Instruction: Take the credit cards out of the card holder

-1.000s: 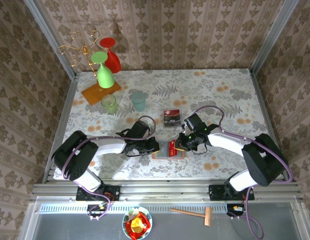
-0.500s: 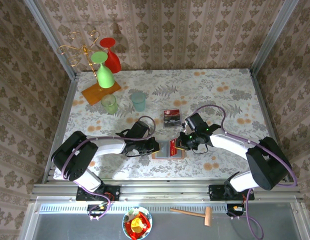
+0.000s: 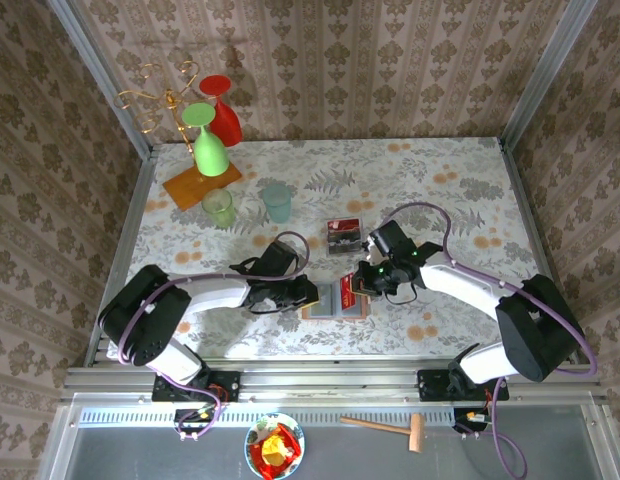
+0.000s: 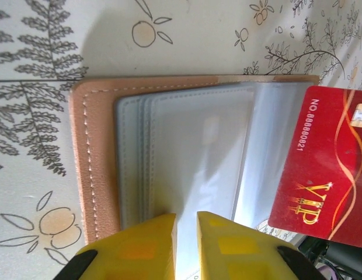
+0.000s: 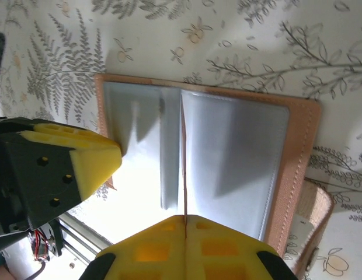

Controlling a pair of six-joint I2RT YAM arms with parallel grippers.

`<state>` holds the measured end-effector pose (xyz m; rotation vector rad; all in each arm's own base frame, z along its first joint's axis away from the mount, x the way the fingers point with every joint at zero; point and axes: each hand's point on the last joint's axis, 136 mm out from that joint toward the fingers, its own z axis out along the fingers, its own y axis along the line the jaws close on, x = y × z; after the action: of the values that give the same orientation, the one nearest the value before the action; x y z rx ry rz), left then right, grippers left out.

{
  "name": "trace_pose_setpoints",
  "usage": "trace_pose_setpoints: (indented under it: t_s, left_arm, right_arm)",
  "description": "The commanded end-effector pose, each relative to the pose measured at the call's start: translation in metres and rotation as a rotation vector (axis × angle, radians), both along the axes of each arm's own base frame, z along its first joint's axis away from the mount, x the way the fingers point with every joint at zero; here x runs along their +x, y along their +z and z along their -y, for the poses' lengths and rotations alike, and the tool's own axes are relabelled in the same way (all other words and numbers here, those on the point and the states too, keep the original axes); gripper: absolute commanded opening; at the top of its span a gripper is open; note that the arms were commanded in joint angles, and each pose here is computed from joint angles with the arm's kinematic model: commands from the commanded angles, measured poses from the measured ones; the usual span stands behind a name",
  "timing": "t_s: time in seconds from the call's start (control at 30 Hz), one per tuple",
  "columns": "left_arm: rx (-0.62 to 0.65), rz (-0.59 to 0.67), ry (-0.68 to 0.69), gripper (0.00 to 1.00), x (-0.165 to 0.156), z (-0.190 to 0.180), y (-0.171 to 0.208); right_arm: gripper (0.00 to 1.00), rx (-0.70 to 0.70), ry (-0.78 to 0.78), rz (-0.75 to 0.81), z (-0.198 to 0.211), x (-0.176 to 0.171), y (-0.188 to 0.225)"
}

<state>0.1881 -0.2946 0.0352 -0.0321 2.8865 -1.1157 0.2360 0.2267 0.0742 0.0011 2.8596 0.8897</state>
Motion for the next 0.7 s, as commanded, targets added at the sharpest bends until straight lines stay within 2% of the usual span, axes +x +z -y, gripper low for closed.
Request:
trace_pose_setpoints:
  t_s: [0.0,0.13,0.27,0.4,0.53,0.67]
  left_arm:
    - [-0.003,0.034,-0.003,0.19,0.006,0.001,0.017]
    - [-0.007,0.047,0.001,0.19,0.007,0.0,0.023]
    - [-0.016,0.063,0.013,0.2,0.01,-0.003,0.027]
    - [-0.026,0.079,0.024,0.2,0.013,-0.007,0.032]
    - [-0.03,0.09,0.039,0.21,0.015,-0.013,0.035]
    - [-0.028,0.092,0.054,0.21,0.016,-0.021,0.034]
  right_arm:
    - [0.06,-0.022,0.1,0.112,0.002,0.002,0.024]
    - [0.05,-0.087,0.224,0.215,0.007,0.007,0.035]
    - [0.0,-0.193,0.392,0.313,0.018,0.008,0.041]
    - [0.0,-0.299,0.574,0.403,0.026,0.014,0.05]
    - [0.01,-0.426,0.718,0.414,0.035,0.028,0.05]
    - [0.04,-0.476,0.87,0.414,0.036,0.034,0.052]
